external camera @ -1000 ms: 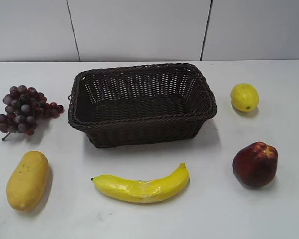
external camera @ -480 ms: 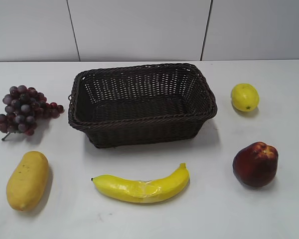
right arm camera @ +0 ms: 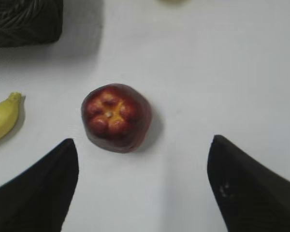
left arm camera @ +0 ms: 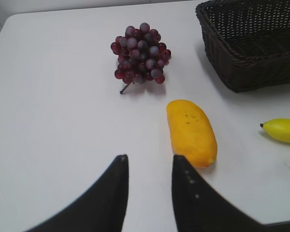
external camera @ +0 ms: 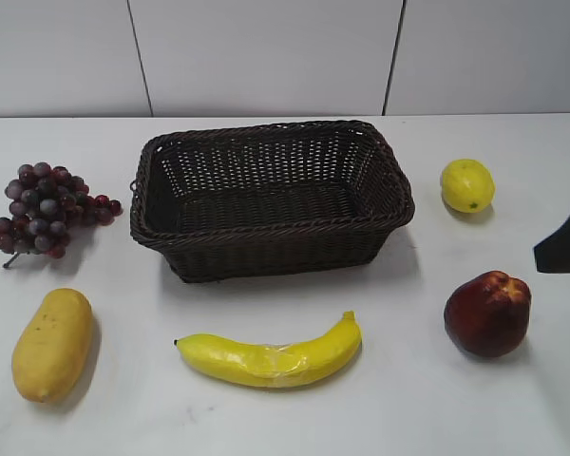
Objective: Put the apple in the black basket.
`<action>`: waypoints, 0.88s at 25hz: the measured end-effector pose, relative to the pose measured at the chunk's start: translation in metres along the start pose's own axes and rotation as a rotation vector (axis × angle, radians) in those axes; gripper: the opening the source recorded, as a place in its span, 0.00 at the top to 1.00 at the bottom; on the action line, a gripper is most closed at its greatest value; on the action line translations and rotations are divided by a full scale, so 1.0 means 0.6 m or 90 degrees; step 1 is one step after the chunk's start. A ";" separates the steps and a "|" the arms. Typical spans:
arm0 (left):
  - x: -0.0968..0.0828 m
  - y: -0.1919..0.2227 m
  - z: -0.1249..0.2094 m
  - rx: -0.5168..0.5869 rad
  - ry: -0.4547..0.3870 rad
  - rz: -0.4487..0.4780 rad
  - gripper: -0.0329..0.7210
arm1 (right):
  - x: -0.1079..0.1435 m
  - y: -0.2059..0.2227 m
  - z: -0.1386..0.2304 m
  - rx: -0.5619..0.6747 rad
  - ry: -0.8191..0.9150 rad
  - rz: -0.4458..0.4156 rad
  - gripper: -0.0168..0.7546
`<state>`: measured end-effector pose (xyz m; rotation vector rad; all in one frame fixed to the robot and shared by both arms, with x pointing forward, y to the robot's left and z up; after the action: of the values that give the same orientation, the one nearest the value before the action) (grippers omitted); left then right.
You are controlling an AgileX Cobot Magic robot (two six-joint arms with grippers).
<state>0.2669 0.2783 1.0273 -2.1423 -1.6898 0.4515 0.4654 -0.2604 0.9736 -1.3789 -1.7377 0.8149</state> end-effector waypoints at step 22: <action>0.000 0.000 0.000 0.000 0.000 0.000 0.65 | 0.021 0.182 -0.002 0.152 -0.059 -0.004 0.19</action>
<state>0.2669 0.2783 1.0273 -2.1423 -1.6898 0.4515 0.5188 -0.2245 0.8841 -1.1915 -1.6521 1.0609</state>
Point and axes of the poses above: a point on each arm's last joint axis where the gripper is mounted, y pointing out along that axis toward the gripper, x along the wrist's bending axis when the last joint is at zero, z = x × y, the point moved 4 cm from there along y, pointing out along that axis toward the gripper
